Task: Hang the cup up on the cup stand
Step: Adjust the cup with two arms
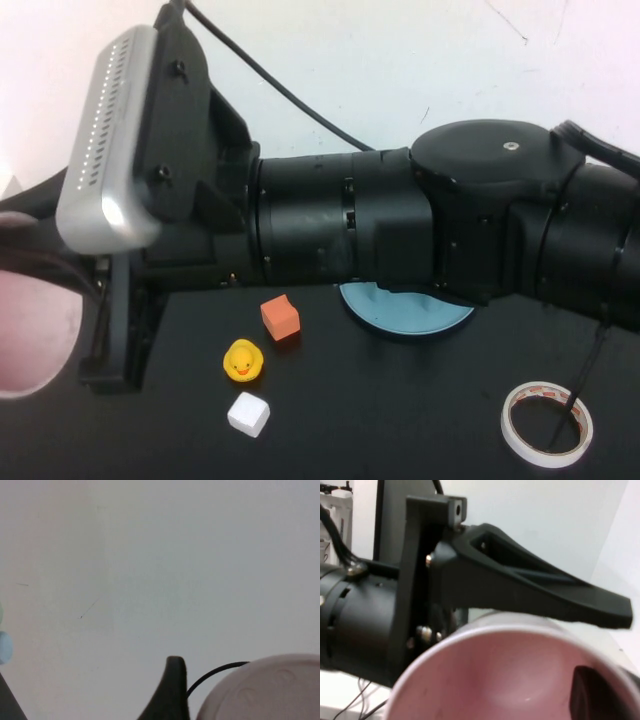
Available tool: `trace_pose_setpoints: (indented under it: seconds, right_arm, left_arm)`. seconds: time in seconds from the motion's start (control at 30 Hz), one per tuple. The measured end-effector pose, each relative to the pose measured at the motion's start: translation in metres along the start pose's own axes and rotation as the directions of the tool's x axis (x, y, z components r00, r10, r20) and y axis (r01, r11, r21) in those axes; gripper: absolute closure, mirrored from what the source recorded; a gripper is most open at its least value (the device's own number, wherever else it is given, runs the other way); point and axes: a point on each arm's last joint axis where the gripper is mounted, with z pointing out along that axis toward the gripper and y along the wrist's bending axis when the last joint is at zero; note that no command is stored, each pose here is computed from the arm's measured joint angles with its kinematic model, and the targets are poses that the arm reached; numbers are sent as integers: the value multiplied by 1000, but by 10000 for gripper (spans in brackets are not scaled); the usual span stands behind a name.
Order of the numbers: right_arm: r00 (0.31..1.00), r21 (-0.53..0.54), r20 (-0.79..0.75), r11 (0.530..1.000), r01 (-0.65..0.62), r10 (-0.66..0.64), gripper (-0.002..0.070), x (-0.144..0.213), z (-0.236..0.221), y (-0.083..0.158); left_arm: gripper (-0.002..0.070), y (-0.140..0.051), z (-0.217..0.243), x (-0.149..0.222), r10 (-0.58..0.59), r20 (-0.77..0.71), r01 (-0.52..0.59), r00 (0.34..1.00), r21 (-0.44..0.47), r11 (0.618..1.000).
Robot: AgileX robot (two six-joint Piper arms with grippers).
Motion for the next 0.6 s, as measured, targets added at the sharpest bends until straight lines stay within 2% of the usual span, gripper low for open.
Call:
trace_pose_setpoints:
  seconds: [0.1,0.23,0.3,0.5,0.6]
  right_arm:
    - [1000,-22,-11,1000,5,-5,569,1,0,2]
    - [999,-47,-31,999,-9,8,398,3,0,4]
    - [999,-56,-42,998,-4,1,350,4,0,5]
    - [997,-71,-76,997,14,-20,312,6,-1,6]
    - [992,-54,-114,997,52,-58,309,3,-6,6]
  left_arm:
    - [113,0,0,0,14,3,-14,1000,0,1000]
    - [116,0,0,-1,81,5,-81,997,-3,997]
    - [118,0,0,-1,127,7,-127,992,-4,992]
    - [120,1,1,-3,214,26,-214,976,-12,977]
    - [122,-2,1,-5,304,50,-304,951,-15,953]
